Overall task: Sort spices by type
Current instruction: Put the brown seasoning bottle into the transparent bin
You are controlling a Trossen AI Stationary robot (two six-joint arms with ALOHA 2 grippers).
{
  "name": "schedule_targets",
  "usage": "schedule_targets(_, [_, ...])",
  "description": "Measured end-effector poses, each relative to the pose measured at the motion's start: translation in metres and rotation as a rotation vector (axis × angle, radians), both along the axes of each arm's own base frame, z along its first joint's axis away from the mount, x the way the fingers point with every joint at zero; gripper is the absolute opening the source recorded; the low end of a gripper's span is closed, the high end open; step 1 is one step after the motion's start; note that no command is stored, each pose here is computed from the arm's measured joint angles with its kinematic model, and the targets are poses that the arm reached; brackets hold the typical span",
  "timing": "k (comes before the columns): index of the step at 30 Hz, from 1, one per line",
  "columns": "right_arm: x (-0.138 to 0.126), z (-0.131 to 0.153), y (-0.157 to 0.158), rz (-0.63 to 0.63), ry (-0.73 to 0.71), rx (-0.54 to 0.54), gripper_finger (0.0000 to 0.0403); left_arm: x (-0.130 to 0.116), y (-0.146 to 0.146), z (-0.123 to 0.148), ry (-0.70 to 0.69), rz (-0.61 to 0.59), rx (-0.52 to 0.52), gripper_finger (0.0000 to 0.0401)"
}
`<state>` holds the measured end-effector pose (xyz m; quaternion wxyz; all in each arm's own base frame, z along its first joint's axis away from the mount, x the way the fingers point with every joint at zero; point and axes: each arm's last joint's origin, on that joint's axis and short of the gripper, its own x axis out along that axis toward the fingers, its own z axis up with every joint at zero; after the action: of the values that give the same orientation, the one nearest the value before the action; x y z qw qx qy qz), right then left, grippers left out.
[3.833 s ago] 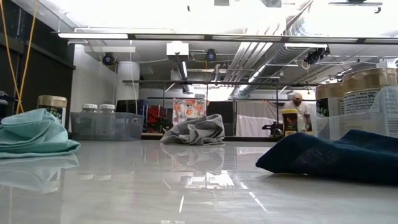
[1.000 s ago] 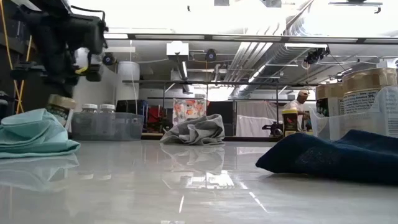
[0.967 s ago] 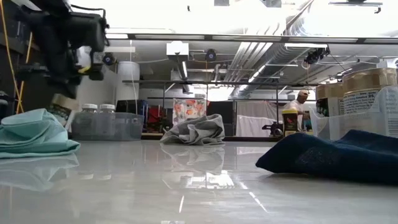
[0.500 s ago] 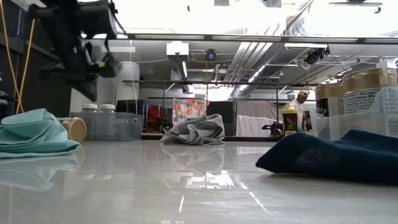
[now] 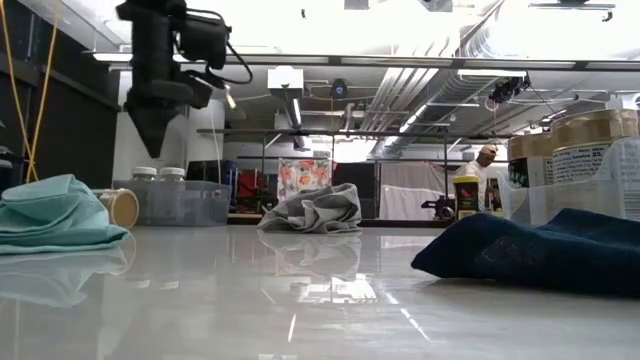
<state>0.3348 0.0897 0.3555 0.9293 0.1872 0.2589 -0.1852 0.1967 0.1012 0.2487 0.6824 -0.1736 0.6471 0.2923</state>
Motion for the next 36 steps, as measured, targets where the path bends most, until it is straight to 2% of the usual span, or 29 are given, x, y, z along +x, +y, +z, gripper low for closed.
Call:
schedule_targets(4, [0.0, 0.0, 0.0, -0.005, -0.001, 0.007, 0.0, 0.006, 0.006, 0.002, 0.195, -0.127, -0.032, 0.0049])
schedule_targets(11, [0.0, 0.0, 0.0, -0.007, -0.002, 0.011, 0.0, 0.016, 0.003, -0.022, 0.433, -0.276, -0.145, 0.0178])
schedule_targets(16, [0.0, 0.0, 0.0, -0.007, -0.002, 0.01, 0.0, 0.025, -0.001, -0.04, 0.574, -0.326, -0.174, 0.0263])
schedule_targets(20, [0.0, 0.0, 0.0, -0.008, -0.003, 0.012, 0.0, 0.031, -0.003, -0.053, 0.645, -0.362, -0.214, 0.0311])
schedule_targets(25, [0.0, 0.0, 0.001, -0.02, -0.006, 0.03, 0.0, 0.037, -0.001, -0.068, 0.696, -0.408, -0.245, 0.034])
schedule_targets(30, [-0.001, 0.0, 0.001, -0.029, -0.009, 0.044, 0.0, 0.041, 0.003, -0.081, 0.697, -0.428, -0.254, 0.0342])
schedule_targets(36, [-0.001, -0.001, 0.001, -0.035, -0.009, 0.053, 0.0, 0.029, -0.003, -0.101, 0.754, -0.434, -0.35, 0.0342])
